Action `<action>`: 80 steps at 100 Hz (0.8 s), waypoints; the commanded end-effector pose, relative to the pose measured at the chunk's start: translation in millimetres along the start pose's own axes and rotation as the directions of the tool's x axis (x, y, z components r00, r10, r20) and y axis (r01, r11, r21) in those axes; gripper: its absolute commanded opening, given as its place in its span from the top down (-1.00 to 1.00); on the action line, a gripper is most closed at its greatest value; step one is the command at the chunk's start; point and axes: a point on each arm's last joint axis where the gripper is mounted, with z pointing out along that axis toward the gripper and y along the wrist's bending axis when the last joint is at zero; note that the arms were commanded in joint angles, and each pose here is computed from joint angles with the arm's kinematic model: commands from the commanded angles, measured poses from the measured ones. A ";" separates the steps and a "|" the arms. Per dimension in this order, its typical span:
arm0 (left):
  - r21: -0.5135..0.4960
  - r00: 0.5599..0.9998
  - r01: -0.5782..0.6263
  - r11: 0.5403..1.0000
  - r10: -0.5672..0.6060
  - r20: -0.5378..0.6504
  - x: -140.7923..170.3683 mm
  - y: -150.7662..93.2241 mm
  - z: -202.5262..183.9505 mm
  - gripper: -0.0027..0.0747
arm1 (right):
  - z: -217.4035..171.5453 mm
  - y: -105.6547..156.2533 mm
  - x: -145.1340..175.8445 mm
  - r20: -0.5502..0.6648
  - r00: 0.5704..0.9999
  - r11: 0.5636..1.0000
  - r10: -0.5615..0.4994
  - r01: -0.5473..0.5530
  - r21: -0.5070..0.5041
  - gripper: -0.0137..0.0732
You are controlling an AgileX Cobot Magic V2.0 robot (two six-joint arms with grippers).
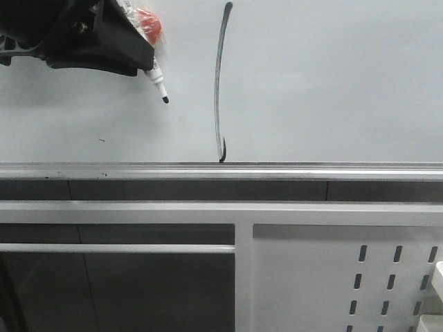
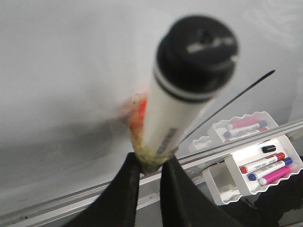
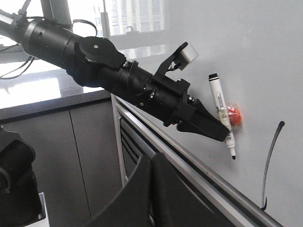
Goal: Write number 1 on whiteboard
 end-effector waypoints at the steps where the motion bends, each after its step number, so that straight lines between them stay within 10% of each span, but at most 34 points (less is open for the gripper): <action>1: -0.028 0.993 0.017 0.999 -0.014 0.116 -21.4 -0.6 -8.4 0.77 | -0.5 -2.8 -9.0 0.034 0.999 1.000 -0.004 0.003 0.031 0.82; 19: -0.031 0.993 0.017 0.999 -0.014 0.119 -21.6 -0.4 -8.5 0.27 | -0.5 -2.6 -8.9 0.033 0.999 1.000 -0.004 0.003 0.029 0.82; 51: -0.038 0.992 0.007 0.999 -0.002 0.125 -22.2 0.1 -8.6 0.17 | -0.5 -2.0 -8.6 0.030 1.000 1.000 -0.004 0.003 0.023 0.82; 80: 0.013 0.988 -0.127 0.992 0.125 0.086 -20.9 -9.0 -22.7 -0.38 | -0.5 -3.3 -9.2 0.036 0.999 0.999 -0.004 0.003 0.036 0.82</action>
